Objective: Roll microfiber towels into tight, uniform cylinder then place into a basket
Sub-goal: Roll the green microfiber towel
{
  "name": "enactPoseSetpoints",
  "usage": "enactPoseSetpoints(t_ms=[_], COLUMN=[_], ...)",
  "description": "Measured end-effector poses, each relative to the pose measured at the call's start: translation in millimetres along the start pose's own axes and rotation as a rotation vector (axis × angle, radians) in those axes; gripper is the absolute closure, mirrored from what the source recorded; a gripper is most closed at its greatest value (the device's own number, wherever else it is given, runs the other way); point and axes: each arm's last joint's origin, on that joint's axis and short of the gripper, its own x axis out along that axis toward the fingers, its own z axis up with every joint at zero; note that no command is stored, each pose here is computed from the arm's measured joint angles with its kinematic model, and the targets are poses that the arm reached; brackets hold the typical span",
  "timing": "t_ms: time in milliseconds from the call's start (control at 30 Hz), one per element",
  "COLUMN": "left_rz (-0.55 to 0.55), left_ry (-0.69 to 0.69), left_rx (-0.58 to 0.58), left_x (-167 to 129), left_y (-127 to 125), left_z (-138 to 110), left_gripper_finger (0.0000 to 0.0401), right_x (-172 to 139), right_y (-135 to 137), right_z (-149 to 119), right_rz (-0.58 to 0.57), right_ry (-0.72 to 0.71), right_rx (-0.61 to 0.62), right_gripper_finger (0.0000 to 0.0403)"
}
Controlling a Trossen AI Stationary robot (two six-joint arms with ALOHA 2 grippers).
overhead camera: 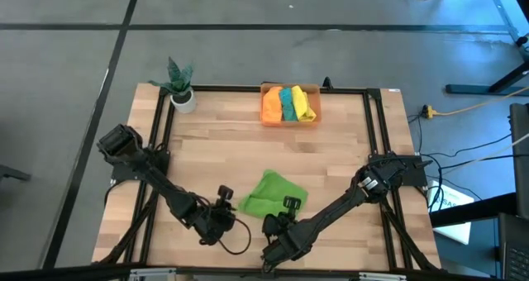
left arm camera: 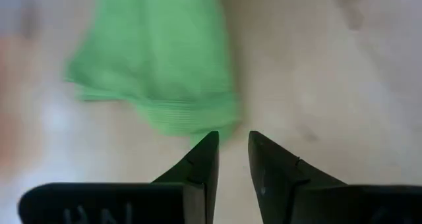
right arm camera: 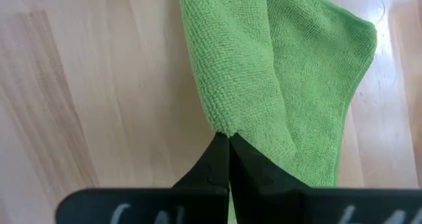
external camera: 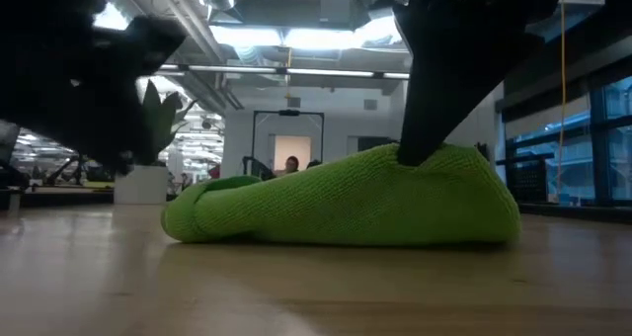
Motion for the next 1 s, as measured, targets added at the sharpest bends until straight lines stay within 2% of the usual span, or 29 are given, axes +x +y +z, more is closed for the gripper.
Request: enactPoseSetpoints(t_ms=[200,367,467,800,1000], left_rz=[-0.122,-0.142,-0.107,0.074,0.103], left_ry=[0.019,-0.034,-0.042,-0.027,-0.072], left_rx=[-0.07,0.002,0.027,-0.009,0.026], left_x=[17,35,36,48,51], left_y=[-13,-23,-21,3,9], left_z=[-2,1,1,3,9], left_gripper_finger=[0.0326,0.0326,0.0326,0.0326,0.0326], right_x=[-9,-15,-15,-15,-17], right_y=[-1,-2,-2,1,3], right_z=[5,8,7,5,2], right_rz=[0.017,0.025,0.025,0.088,0.108], right_ry=[-0.017,-0.032,-0.029,0.033,0.058], right_rx=[0.012,0.019,0.019,0.02,0.036], right_gripper_finger=[0.0403,0.0403,0.0403,0.0403,0.0403])
